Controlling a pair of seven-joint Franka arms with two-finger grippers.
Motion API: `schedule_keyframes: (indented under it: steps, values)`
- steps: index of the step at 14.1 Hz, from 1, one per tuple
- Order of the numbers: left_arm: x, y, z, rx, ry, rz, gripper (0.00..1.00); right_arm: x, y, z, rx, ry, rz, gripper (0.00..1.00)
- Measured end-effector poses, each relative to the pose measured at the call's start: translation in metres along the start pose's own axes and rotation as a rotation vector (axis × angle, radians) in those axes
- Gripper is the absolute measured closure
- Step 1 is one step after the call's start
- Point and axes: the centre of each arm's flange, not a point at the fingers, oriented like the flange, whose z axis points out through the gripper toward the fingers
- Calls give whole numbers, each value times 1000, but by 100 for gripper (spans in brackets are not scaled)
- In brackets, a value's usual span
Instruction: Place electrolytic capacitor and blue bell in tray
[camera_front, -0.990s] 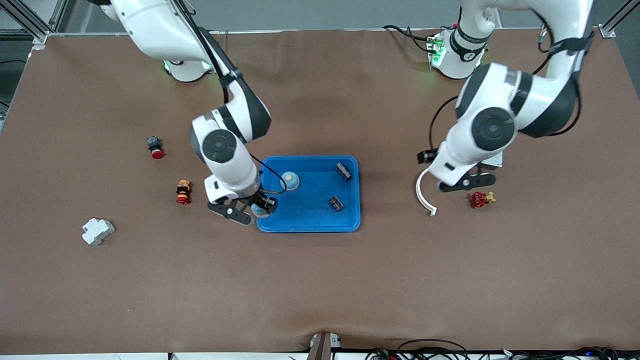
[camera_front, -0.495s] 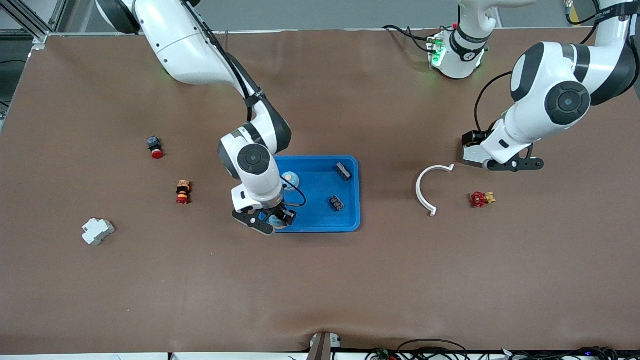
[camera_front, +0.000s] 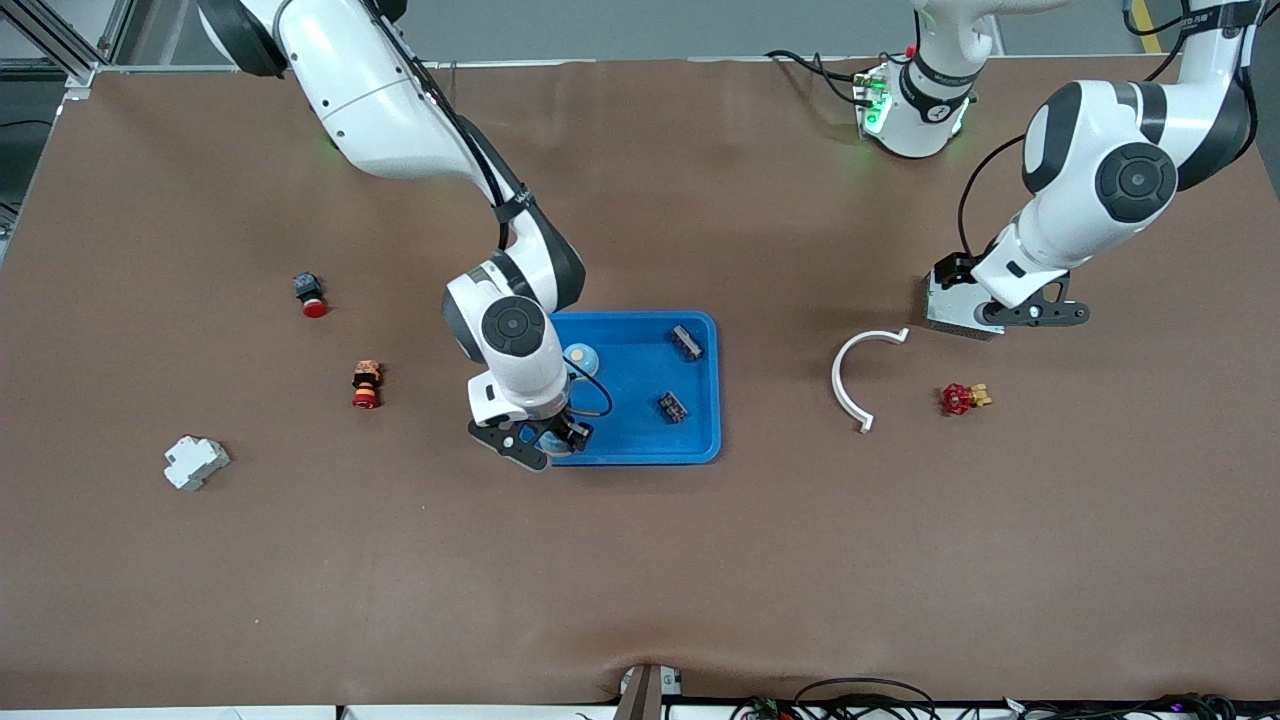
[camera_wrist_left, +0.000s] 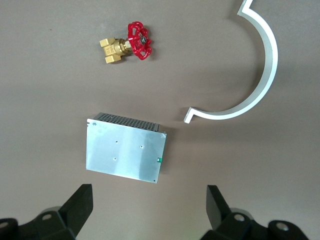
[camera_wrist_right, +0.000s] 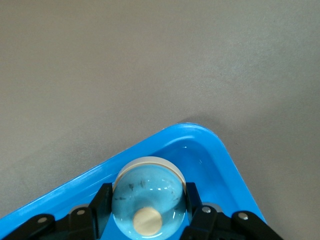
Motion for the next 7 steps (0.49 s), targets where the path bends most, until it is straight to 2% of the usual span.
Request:
schedule_keyframes:
  steps: [7]
  values:
    - [-5,1,10,-3,42,1,0,-36,-13,4,-12,-62,-10,37]
